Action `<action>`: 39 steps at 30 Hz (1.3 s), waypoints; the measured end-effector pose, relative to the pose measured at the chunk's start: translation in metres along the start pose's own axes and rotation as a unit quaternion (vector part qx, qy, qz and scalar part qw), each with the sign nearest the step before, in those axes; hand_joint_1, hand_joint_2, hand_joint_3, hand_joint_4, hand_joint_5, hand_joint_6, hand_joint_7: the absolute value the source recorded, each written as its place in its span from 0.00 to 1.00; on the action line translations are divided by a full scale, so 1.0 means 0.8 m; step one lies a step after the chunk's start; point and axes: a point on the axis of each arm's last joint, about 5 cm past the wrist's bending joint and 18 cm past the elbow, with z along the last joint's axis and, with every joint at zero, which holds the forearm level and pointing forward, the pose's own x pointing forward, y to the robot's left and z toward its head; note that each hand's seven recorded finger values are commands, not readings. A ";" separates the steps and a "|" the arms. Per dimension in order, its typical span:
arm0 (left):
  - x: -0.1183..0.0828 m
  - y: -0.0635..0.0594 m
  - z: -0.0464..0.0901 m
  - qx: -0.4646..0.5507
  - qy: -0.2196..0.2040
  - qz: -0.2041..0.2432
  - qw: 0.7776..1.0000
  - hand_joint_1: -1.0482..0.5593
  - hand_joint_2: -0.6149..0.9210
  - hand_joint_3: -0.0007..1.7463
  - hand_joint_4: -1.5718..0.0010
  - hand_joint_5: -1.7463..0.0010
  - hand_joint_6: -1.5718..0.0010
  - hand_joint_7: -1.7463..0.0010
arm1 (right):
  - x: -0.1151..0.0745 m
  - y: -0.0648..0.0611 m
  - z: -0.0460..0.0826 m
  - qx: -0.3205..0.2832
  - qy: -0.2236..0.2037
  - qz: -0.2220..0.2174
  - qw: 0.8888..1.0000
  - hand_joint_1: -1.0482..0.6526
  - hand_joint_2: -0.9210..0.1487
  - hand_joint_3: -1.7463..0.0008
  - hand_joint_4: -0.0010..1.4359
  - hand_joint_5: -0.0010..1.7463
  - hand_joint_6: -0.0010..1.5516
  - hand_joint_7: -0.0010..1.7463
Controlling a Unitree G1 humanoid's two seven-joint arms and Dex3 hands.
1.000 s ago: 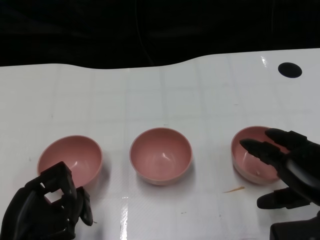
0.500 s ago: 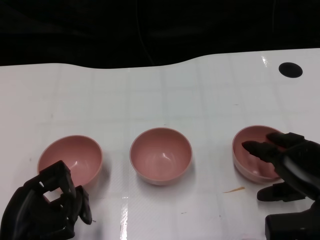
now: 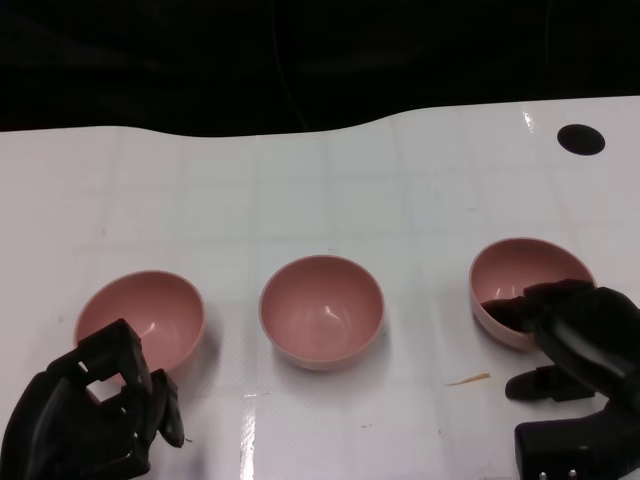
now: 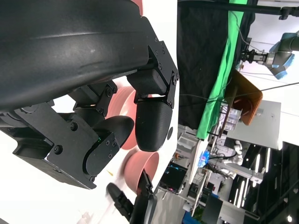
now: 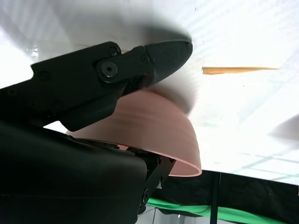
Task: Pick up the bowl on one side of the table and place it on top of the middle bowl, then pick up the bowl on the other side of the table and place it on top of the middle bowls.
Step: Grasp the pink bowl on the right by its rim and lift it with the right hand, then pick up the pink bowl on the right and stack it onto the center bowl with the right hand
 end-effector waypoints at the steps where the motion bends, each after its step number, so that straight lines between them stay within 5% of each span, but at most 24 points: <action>1: 0.000 0.000 0.000 0.000 0.000 0.000 1.000 0.61 0.70 0.79 0.43 0.00 0.51 0.00 | 0.001 0.000 0.000 0.001 -0.001 -0.002 1.000 0.33 0.01 0.99 0.57 0.04 0.49 0.03; 2: 0.000 0.000 0.000 0.000 0.000 0.000 1.000 0.61 0.70 0.79 0.43 0.00 0.51 0.00 | 0.002 0.000 0.000 0.003 -0.002 -0.004 1.000 0.34 0.01 0.99 0.58 0.04 0.50 0.02; 3: 0.000 0.000 0.000 0.000 0.001 0.000 1.000 0.62 0.69 0.80 0.43 0.00 0.51 0.00 | 0.003 0.000 -0.001 0.009 -0.004 -0.006 1.000 0.43 0.00 0.99 0.66 0.30 0.62 0.03; 5: 0.000 0.000 0.000 0.000 0.001 0.000 1.000 0.63 0.69 0.82 0.43 0.00 0.51 0.00 | 0.003 0.000 -0.002 0.028 -0.012 -0.018 0.999 0.49 0.01 0.99 0.61 0.69 0.75 0.04; 6: 0.000 0.000 -0.001 0.000 0.000 0.000 1.000 0.63 0.69 0.82 0.43 0.00 0.52 0.00 | 0.003 0.001 -0.003 0.038 -0.017 -0.028 0.999 0.52 0.01 0.97 0.55 0.87 0.69 0.33; 7: 0.000 -0.001 -0.001 0.000 0.000 -0.001 1.000 0.63 0.69 0.83 0.43 0.00 0.52 0.00 | 0.003 0.002 -0.003 0.050 -0.022 -0.038 0.998 0.54 0.01 0.95 0.53 0.93 0.54 0.63; 8: 0.000 -0.001 -0.001 -0.001 0.001 -0.001 1.000 0.63 0.69 0.83 0.43 0.00 0.52 0.00 | 0.002 0.003 -0.004 0.062 -0.024 -0.047 0.997 0.54 0.00 0.93 0.52 0.97 0.45 0.81; 9: 0.001 -0.001 -0.001 0.000 0.001 -0.001 1.000 0.63 0.69 0.83 0.43 0.00 0.52 0.00 | 0.003 0.003 -0.004 0.071 -0.026 -0.051 0.996 0.54 0.00 0.89 0.51 0.99 0.39 0.92; 12: 0.002 -0.003 -0.002 0.000 0.003 -0.001 1.000 0.63 0.69 0.83 0.43 0.00 0.52 0.00 | 0.002 0.003 -0.006 0.089 -0.031 -0.054 0.994 0.52 0.00 0.85 0.51 1.00 0.33 0.99; 29: 0.004 -0.008 0.000 0.013 0.003 -0.002 1.000 0.63 0.70 0.81 0.43 0.00 0.52 0.00 | 0.009 -0.021 0.002 0.086 -0.103 -0.100 0.986 0.54 0.02 0.81 0.59 1.00 0.36 1.00; 34: 0.004 -0.009 0.000 0.015 0.005 -0.002 1.000 0.63 0.70 0.82 0.43 0.00 0.52 0.00 | 0.014 -0.039 0.006 0.083 -0.127 -0.116 0.982 0.53 0.15 0.63 0.57 1.00 0.35 1.00; 39: 0.005 -0.009 0.000 0.015 0.006 -0.002 1.000 0.64 0.70 0.82 0.44 0.00 0.52 0.00 | 0.019 -0.058 0.011 0.079 -0.146 -0.124 0.978 0.53 0.17 0.61 0.56 1.00 0.35 1.00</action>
